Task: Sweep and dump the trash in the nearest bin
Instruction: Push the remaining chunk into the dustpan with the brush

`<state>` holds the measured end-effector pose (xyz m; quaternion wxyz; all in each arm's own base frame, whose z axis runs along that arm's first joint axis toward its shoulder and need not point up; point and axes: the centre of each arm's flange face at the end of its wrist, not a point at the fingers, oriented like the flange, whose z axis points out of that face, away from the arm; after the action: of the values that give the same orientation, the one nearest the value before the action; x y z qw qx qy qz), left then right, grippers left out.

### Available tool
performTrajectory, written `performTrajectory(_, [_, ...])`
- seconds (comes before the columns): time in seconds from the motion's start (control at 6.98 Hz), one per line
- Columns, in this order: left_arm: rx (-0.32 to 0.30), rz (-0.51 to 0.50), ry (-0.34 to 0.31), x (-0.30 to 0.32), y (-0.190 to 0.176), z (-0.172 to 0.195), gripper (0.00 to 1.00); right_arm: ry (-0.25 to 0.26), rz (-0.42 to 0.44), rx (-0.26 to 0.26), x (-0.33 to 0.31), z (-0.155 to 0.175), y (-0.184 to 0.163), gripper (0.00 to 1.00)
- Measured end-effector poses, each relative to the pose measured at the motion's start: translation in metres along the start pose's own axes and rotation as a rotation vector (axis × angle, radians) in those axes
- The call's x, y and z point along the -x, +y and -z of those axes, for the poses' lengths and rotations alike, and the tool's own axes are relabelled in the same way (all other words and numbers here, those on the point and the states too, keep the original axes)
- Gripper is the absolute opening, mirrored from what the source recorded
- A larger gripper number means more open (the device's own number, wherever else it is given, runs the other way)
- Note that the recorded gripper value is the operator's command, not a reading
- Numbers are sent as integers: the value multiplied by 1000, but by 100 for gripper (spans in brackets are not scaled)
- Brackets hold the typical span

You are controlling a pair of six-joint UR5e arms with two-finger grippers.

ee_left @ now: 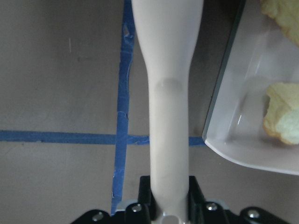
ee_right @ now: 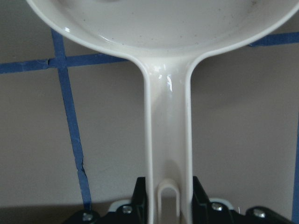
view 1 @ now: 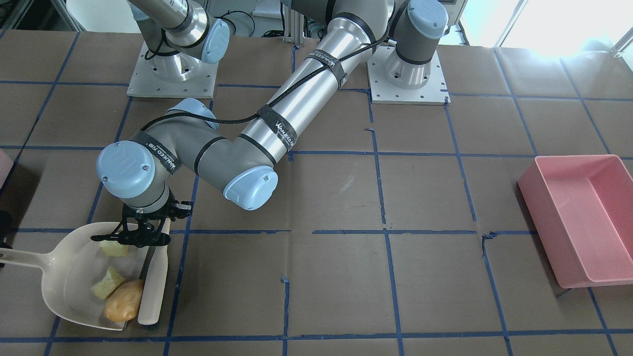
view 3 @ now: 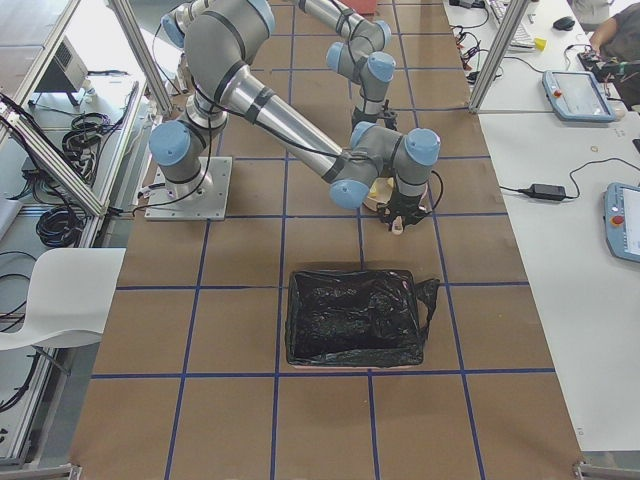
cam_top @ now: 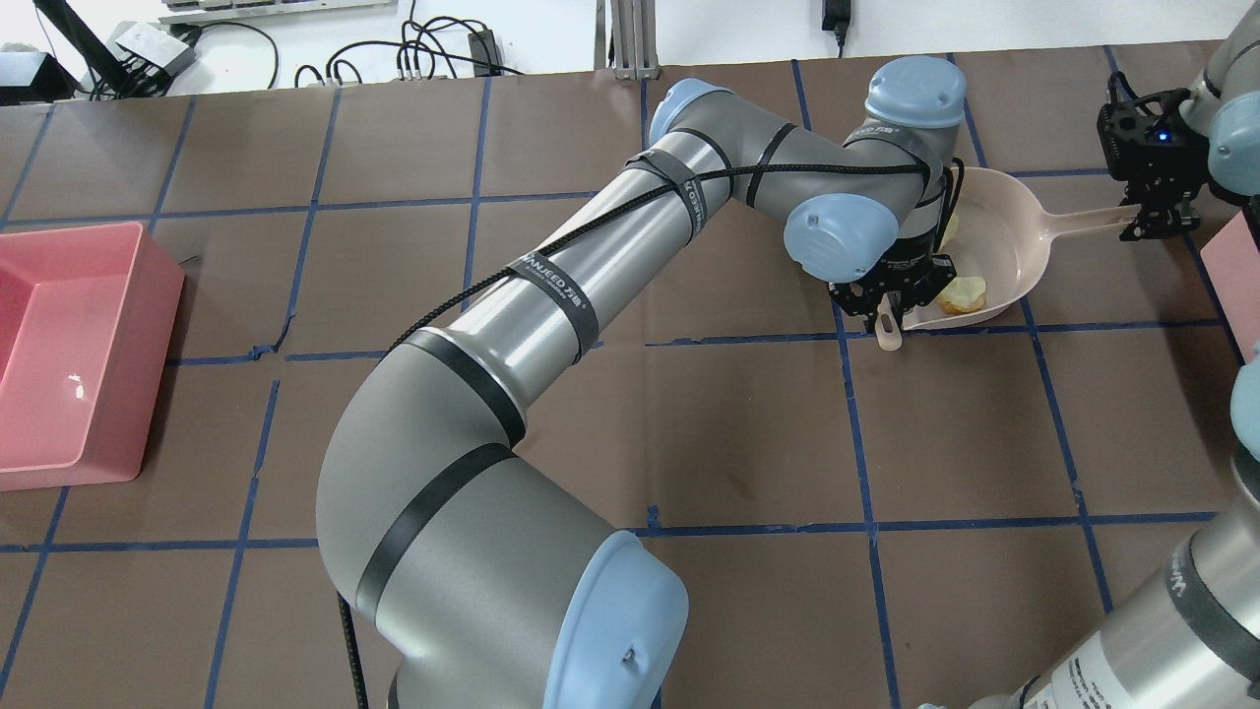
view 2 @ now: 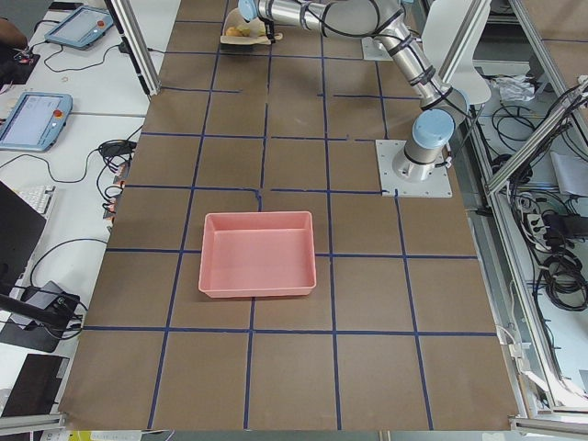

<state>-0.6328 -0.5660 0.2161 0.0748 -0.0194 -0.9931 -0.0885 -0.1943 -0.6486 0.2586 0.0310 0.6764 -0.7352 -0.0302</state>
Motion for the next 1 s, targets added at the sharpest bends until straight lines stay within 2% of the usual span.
performTrajectory(0.57, [5,-361,-21,-15,23,11,0,1,0,0,0,0,0,1])
performTrajectory(0.86, [-9,-446,-32,-17,27,17,0,-2,0,-3,0,-2,-1,1])
performTrajectory(1.0, [-12,-454,-33,-18,30,24,0,-3,0,-4,0,-3,-1,1])
